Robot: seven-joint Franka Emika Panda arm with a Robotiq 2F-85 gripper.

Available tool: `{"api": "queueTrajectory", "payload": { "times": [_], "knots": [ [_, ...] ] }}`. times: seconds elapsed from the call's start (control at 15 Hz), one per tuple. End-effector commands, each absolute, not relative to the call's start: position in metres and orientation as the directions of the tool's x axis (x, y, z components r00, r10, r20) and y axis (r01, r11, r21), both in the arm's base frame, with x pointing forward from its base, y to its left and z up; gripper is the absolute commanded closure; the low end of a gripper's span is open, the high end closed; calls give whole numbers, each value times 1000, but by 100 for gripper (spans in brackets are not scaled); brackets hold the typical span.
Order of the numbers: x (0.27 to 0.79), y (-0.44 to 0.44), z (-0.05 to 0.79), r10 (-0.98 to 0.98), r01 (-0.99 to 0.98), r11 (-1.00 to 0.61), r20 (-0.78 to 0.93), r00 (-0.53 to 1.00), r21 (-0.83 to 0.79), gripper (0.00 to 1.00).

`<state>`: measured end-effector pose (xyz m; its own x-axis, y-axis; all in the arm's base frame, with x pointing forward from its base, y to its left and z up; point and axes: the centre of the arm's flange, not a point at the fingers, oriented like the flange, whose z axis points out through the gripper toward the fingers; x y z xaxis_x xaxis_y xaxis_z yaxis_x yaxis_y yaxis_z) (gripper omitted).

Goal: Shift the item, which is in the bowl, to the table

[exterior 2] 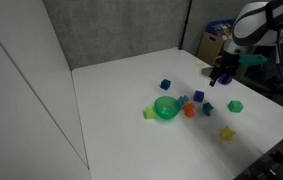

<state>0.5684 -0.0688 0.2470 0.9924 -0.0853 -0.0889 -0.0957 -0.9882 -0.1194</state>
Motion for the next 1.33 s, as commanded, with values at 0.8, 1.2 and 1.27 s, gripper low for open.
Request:
{"api": "queueTrajectory", "payload": {
  "times": [0.8, 1.2, 1.27],
  "knots": [
    [454, -21, 386, 36, 33, -999, -195, 980, -22, 0],
    [422, -11, 416, 25, 29, -999, -121, 992, 30, 0],
    [420, -11, 417, 18, 21, -999, -113, 993, 31, 0]
  ]
}}
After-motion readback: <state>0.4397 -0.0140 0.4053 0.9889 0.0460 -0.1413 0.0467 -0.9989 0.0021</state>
